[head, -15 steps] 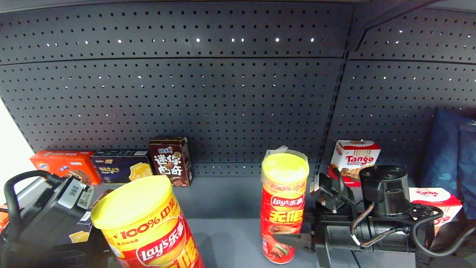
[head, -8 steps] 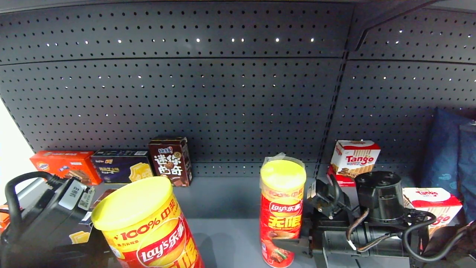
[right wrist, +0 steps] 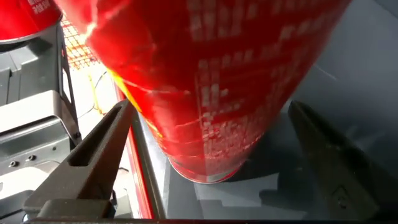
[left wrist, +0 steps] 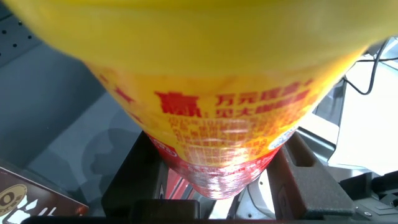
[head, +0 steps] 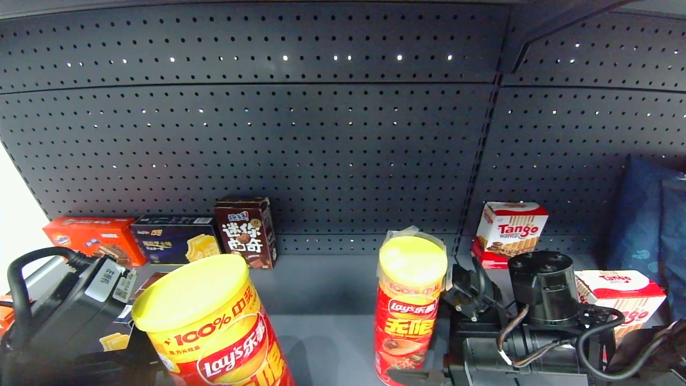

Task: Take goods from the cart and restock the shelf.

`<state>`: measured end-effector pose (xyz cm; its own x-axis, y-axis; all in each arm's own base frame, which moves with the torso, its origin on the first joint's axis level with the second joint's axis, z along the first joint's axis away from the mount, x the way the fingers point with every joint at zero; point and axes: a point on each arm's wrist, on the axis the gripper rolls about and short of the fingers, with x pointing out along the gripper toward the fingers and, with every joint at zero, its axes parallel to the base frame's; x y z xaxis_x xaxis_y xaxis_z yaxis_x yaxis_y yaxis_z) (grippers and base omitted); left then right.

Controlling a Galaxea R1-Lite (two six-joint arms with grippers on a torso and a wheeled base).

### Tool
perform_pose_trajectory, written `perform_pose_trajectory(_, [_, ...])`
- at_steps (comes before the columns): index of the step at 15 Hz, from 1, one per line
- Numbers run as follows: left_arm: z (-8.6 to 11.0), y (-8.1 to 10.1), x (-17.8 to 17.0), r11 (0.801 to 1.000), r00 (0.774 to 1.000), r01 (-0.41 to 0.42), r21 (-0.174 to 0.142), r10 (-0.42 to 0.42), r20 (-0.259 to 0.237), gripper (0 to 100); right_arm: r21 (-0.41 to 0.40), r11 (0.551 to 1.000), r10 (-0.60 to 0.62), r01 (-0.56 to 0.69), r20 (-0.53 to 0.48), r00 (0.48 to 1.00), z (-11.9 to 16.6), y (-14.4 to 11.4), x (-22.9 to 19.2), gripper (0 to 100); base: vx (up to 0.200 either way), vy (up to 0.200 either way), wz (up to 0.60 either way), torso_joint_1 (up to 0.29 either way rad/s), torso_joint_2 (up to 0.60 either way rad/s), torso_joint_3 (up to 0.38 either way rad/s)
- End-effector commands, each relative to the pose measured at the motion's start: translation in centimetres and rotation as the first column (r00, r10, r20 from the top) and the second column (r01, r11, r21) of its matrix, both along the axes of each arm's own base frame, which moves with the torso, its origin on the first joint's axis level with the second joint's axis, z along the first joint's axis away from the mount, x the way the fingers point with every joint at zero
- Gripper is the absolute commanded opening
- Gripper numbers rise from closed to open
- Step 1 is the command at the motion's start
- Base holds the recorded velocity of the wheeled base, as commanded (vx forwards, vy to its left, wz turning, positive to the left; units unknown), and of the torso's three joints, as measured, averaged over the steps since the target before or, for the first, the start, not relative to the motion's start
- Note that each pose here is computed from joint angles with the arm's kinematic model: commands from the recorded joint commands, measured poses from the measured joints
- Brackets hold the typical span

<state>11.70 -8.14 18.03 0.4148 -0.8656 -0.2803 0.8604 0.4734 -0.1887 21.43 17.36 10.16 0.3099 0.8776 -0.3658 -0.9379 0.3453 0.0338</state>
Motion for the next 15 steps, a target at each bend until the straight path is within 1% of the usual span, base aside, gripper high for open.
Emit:
perform_pose_trajectory(1, [0.0,0.0,0.0,1.0,1.0,0.0,0.0,0.0,0.0,0,0.004,1.0,-0.004,0.004,0.006,1.0,0.2,-0.1,0.0,100,0.0,0.0,0.0,0.0,0.0,0.0])
perform_pose_trajectory(4, [-0.2,0.1,-0.3,1.0,1.0,0.0,0.0,0.0,0.0,0,0.018,1.0,-0.026,0.025,0.025,0.999,0.9,-1.1,-0.1,100,0.0,0.0,0.0,0.0,0.0,0.0])
perform_pose_trajectory(7, [-0.6,0.4,-0.8,1.0,1.0,0.0,0.004,0.0,-0.007,0,0.051,0.999,-0.022,0.018,0.071,0.997,2.4,-1.9,-1.3,100,0.0,0.0,0.0,0.0,0.0,0.0])
perform_pose_trajectory(9, [-0.6,0.8,-0.7,1.0,1.0,-0.027,-0.001,0.027,-0.004,0,0.08,0.997,-0.025,0.016,0.111,0.994,3.9,-2.8,-2.8,100,0.0,0.0,0.0,0.0,0.0,0.0])
perform_pose_trajectory(12, [-0.5,0.9,-0.8,1.0,1.0,-0.029,-0.008,0.029,-0.007,0,0.111,0.994,-0.031,0.014,0.156,0.987,5.2,-3.8,-4.5,100,0.0,0.0,0.0,0.0,0.0,0.0])
perform_pose_trajectory(13, [-0.4,0.8,-0.7,0.999,1.0,-0.029,-0.012,0.029,0.0,0,0.132,0.991,-0.058,0.033,0.193,0.98,6.2,-4.5,-5.3,100,0.0,0.0,0.0,0.0,0.0,0.0])
perform_pose_trajectory(15, [-0.1,0.8,-0.6,0.999,1.0,-0.029,-0.016,0.029,0.008,0,0.153,0.986,-0.098,0.064,0.225,0.969,8.0,-5.9,-6.9,100,0.0,0.0,0.0,0.0,0.0,0.0])
